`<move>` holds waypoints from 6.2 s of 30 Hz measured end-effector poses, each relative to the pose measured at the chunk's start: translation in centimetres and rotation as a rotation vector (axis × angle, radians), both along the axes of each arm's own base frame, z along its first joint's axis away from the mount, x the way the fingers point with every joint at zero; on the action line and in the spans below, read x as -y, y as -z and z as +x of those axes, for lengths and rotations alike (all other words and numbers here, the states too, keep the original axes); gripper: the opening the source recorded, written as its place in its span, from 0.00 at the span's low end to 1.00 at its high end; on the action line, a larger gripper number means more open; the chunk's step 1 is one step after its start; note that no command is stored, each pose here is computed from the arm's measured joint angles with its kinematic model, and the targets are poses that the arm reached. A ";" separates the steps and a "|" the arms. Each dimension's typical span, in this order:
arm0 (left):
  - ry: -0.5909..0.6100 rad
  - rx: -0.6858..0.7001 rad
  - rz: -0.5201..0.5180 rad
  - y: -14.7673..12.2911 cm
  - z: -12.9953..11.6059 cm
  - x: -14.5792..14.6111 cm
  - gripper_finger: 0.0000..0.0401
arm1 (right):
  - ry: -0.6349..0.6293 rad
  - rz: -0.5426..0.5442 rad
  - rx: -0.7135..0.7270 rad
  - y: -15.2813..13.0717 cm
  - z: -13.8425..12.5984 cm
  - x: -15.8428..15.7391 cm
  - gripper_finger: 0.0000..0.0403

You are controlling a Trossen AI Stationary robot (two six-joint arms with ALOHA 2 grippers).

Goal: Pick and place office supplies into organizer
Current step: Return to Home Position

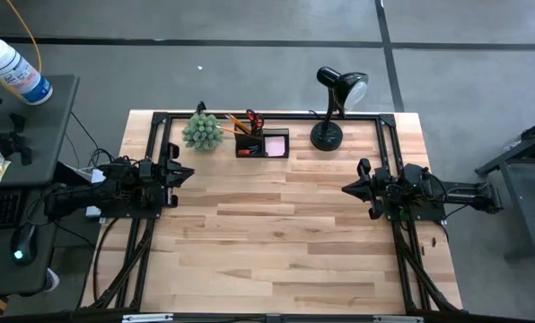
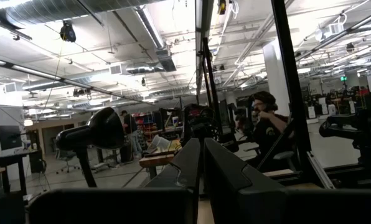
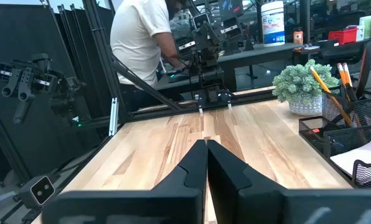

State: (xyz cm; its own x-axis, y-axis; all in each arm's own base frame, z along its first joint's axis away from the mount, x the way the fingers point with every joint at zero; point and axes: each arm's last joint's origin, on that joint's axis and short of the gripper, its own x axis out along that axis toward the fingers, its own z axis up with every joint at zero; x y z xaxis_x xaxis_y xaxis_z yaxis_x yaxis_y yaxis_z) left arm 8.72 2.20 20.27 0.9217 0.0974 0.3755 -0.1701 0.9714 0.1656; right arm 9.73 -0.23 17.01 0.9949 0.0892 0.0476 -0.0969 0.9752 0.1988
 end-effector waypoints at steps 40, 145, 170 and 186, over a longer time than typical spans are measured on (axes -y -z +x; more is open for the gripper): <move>0.000 0.000 0.000 0.0 0.0 0.0 0.03 | 0.000 0.000 0.000 0.0 0.0 0.0 0.01; 0.000 0.000 0.000 0.0 0.0 0.0 0.03 | 0.000 0.000 0.000 0.0 0.0 0.0 0.01; 0.000 0.000 0.000 0.0 0.0 0.0 0.03 | 0.001 0.000 0.000 0.0 0.0 0.0 0.01; 0.000 0.000 0.000 0.0 0.0 0.0 0.03 | 0.000 0.000 0.000 0.0 0.0 0.0 0.01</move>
